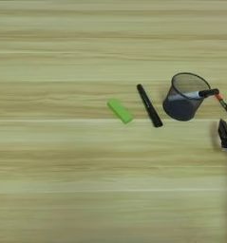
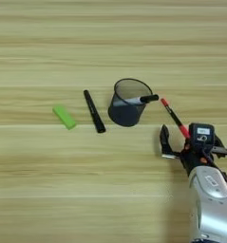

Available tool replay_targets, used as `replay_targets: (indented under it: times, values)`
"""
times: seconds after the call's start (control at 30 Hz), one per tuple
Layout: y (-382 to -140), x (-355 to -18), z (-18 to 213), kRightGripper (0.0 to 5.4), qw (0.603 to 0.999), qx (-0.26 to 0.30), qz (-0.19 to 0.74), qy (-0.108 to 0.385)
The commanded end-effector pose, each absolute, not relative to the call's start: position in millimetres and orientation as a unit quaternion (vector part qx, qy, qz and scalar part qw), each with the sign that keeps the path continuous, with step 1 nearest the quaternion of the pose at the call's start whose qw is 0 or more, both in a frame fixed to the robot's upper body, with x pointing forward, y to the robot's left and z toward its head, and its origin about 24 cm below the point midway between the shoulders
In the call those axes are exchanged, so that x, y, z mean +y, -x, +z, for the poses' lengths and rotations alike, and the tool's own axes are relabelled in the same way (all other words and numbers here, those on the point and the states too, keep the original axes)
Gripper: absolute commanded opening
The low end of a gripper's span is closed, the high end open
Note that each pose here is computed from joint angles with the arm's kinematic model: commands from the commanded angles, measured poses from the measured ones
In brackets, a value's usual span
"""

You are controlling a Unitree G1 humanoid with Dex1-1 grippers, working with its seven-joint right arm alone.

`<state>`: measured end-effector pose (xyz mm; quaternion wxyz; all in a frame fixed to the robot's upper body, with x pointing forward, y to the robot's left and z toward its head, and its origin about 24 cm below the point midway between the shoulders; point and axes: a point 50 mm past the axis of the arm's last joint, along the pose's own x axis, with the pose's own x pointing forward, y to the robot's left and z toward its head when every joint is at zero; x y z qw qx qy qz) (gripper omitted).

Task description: Move the objects on the table

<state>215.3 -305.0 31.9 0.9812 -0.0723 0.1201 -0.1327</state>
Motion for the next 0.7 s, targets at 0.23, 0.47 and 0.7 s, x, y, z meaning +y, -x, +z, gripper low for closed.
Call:
replay_targets:
  times: [0.23,0.47,0.7]
  values:
    - [-231,-317,54,5.34,0.985,0.072,-0.134,0.083]
    - [-232,-320,45,5.34,0.985,0.091,-0.131,0.066]
    - [-233,-318,38,5.34,0.986,0.110,-0.116,0.052]
